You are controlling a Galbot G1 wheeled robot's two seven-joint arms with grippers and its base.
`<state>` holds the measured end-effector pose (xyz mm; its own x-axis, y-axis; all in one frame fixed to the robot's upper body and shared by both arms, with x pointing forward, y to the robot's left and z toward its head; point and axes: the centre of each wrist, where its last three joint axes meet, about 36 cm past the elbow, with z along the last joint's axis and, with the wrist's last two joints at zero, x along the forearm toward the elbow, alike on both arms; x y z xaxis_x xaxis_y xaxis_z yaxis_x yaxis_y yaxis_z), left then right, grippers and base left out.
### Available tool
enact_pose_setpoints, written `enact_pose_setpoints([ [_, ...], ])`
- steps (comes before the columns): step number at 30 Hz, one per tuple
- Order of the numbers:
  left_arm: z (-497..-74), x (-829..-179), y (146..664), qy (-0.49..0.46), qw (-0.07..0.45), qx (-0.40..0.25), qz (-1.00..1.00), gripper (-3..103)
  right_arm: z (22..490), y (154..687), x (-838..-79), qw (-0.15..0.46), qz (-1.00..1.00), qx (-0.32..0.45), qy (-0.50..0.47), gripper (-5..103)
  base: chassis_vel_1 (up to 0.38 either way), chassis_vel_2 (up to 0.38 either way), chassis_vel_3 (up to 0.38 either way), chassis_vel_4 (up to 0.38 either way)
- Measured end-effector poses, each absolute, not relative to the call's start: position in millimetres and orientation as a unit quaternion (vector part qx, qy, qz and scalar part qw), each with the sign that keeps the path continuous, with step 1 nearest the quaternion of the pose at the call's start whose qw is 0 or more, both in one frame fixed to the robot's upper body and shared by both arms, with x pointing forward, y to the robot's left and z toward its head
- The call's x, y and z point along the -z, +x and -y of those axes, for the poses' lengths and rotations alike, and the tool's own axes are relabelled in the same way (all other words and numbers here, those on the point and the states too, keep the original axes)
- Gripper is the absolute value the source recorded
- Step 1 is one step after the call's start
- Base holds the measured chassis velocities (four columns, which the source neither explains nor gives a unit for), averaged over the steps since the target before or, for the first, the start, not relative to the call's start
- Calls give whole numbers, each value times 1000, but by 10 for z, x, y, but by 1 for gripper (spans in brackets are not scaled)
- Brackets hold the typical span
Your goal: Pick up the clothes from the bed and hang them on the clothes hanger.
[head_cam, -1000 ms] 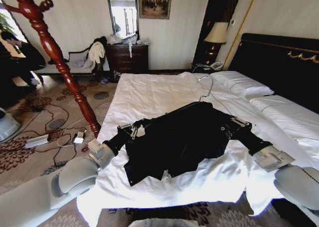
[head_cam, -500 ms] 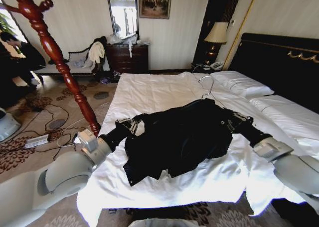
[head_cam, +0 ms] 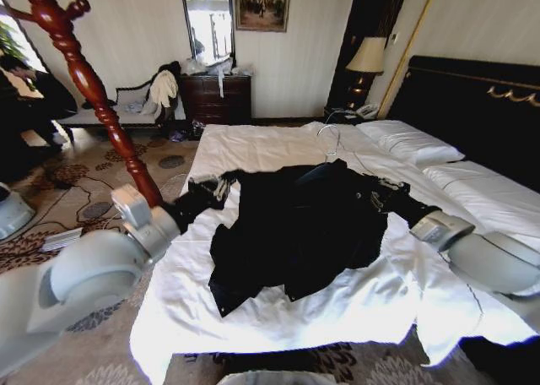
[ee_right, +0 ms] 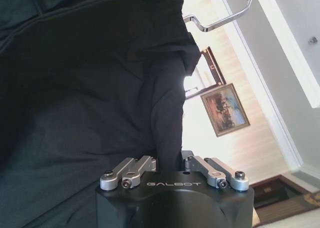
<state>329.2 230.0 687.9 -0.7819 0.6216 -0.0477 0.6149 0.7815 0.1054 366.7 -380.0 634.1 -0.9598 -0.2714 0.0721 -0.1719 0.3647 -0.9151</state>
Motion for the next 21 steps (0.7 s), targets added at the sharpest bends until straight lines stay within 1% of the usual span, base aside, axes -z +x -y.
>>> enact_pose_setpoints([
  [2,-2288,-6861,3293,329,37,-39,-943,0,3810,3676,-6345,45,-826,546,-133,19,0,0,0,0],
  [3,-2247,-6746,3335,329,27,-29,-943,0,3841,3701,-6355,43,-829,542,-127,19,0,0,0,0],
  [6,-2172,-6573,3468,323,19,-16,-946,0,3881,3723,-6362,40,-832,541,-120,19,0,0,0,0],
  [7,-2079,-6510,3552,324,20,-4,-946,0,3914,3732,-6354,37,-833,540,-116,19,0,0,0,0],
  [9,-2023,-6498,3594,327,22,0,-945,0,3931,3731,-6346,35,-834,539,-113,19,0,0,0,0],
  [13,-1680,-6542,3770,357,31,14,-933,0,4006,3732,-6316,28,-837,537,-101,19,0,0,0,0],
  [16,-1569,-6565,3797,369,32,15,-929,0,4021,3749,-6315,26,-836,539,-99,19,0,0,0,0],
  [19,-1297,-6677,3884,398,36,23,-916,0,4080,3766,-6302,20,-837,539,-91,19,0,0,0,0],
  [21,-1225,-6703,3902,407,36,27,-912,0,4101,3767,-6298,18,-838,538,-88,19,0,0,0,0],
])
